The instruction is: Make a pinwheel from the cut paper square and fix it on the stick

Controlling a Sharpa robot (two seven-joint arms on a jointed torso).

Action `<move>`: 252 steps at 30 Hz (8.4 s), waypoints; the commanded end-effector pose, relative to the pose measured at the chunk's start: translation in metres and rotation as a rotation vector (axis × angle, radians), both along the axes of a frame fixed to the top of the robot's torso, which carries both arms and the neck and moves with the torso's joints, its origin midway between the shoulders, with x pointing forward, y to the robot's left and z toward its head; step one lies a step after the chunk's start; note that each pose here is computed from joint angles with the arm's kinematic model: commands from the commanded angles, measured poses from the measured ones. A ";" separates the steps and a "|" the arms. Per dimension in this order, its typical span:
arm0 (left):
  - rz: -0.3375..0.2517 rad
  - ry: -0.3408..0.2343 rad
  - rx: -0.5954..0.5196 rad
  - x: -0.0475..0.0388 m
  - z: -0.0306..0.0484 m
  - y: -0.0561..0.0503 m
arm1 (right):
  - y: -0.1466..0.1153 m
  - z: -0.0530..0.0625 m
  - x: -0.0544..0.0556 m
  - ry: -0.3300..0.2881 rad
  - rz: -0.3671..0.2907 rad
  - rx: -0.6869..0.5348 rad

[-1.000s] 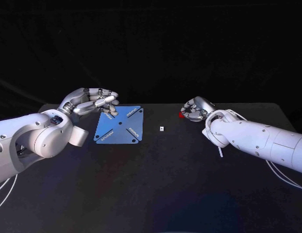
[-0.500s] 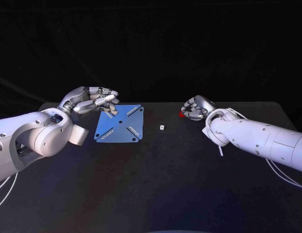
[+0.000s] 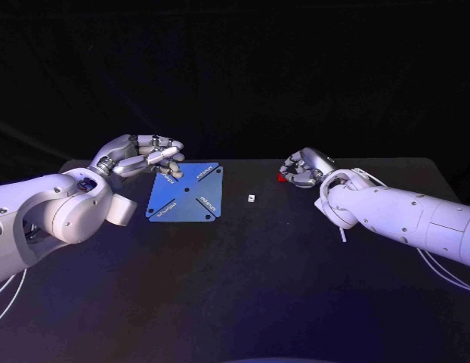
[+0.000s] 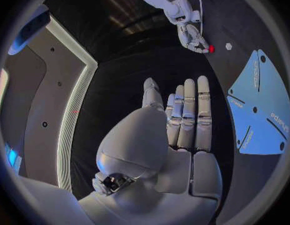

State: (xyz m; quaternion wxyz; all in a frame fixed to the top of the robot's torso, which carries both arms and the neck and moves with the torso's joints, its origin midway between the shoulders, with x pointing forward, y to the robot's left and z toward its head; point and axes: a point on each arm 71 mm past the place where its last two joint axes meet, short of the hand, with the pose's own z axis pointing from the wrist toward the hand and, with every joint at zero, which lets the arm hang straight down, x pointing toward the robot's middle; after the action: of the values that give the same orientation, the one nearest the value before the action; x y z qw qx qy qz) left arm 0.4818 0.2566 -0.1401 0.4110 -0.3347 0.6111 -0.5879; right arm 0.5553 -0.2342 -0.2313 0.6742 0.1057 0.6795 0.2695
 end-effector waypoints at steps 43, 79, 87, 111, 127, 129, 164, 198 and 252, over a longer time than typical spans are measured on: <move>-0.037 0.013 0.002 0.0116 -0.0076 -0.013 | 0.090 -0.002 -0.149 0.053 0.236 -0.466; -0.057 0.022 0.000 0.0103 -0.0085 -0.017 | 0.140 -0.033 -0.151 0.028 0.332 -0.612; -0.059 0.026 0.001 0.0098 -0.0085 -0.017 | 0.144 -0.040 -0.151 0.029 0.330 -0.594; -0.063 0.031 0.004 0.0095 -0.0087 -0.017 | 0.146 -0.047 -0.146 0.031 0.312 -0.534; -0.060 0.033 0.006 0.0097 -0.0090 -0.015 | 0.148 -0.040 -0.148 -0.033 0.305 -0.442; -0.059 0.034 0.006 0.0099 -0.0091 -0.014 | 0.147 -0.037 -0.150 -0.055 0.307 -0.412; -0.059 -0.110 0.198 0.0165 -0.0301 -0.001 | 0.001 -0.007 -0.125 0.132 0.054 0.067; -0.045 -0.042 0.124 0.0116 -0.0361 -0.003 | -0.083 -0.013 -0.043 0.154 -0.342 -0.187; -0.040 -0.028 0.126 0.0095 -0.0357 0.002 | -0.064 -0.048 -0.043 0.356 -0.336 -0.258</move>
State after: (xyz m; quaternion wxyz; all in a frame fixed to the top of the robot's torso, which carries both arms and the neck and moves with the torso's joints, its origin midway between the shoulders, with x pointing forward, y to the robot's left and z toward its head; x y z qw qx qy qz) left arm 0.4917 0.2600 -0.1769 0.4314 -0.2866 0.6499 -0.5562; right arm 0.5146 -0.3004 -0.2736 0.6038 0.1933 0.7713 0.0570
